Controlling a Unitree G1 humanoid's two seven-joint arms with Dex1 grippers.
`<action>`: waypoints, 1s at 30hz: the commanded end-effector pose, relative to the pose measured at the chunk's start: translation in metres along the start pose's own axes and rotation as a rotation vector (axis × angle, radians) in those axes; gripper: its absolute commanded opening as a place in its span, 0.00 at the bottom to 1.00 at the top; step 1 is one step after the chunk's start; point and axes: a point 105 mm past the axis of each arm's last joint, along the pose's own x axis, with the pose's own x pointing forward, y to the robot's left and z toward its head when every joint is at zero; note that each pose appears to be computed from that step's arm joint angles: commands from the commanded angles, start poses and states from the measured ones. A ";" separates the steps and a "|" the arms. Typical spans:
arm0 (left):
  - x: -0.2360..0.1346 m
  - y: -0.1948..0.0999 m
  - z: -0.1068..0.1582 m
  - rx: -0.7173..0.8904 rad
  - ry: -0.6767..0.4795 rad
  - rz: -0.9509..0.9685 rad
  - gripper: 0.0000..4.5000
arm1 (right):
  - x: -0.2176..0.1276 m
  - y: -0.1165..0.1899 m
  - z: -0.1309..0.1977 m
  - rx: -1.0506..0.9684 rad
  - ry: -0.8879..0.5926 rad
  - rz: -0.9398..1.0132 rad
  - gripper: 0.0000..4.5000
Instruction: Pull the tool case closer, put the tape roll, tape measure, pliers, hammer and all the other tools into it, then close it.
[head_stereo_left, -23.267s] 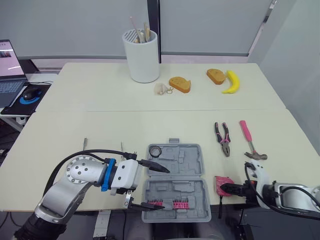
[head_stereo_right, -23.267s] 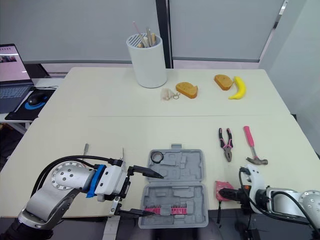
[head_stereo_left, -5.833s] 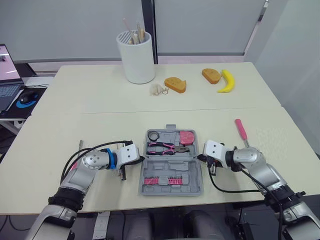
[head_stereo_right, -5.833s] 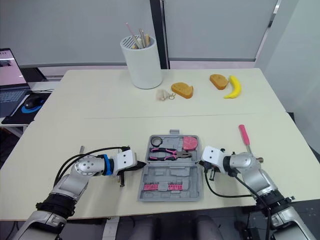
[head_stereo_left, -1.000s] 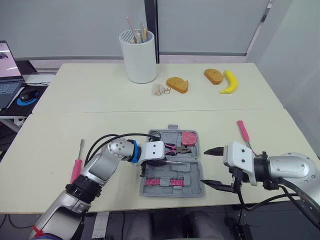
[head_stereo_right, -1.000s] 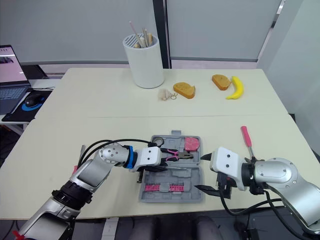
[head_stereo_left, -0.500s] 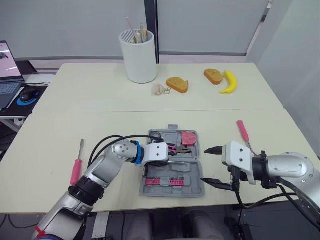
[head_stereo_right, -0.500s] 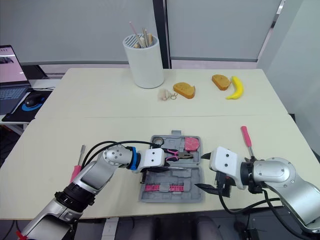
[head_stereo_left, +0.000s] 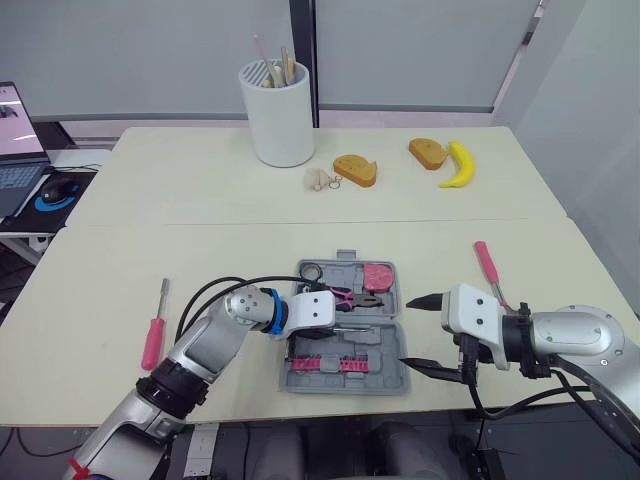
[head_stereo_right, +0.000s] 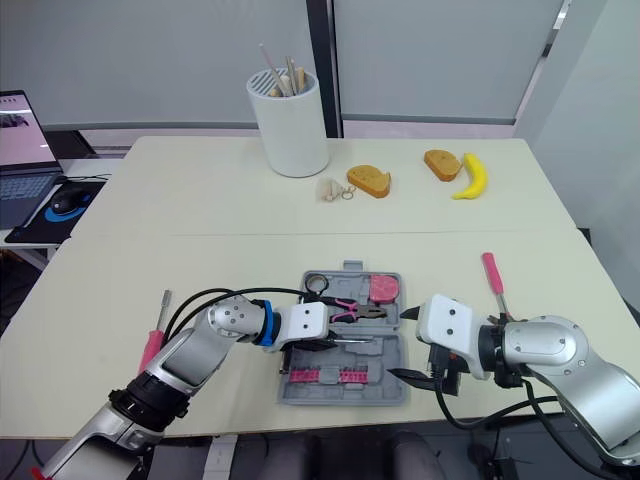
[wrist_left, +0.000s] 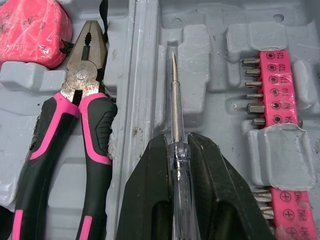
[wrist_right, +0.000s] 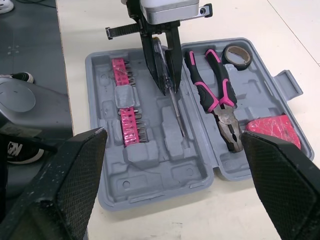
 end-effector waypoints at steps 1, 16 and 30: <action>0.000 0.001 0.009 0.024 -0.023 0.013 0.04 | -0.001 -0.002 0.009 -0.041 -0.021 -0.014 1.00; -0.013 0.023 0.028 0.077 -0.078 0.102 0.61 | -0.001 -0.004 0.010 -0.039 -0.024 -0.016 1.00; -0.030 0.013 0.011 0.058 -0.058 0.004 0.46 | 0.000 -0.004 0.007 -0.036 -0.023 -0.022 1.00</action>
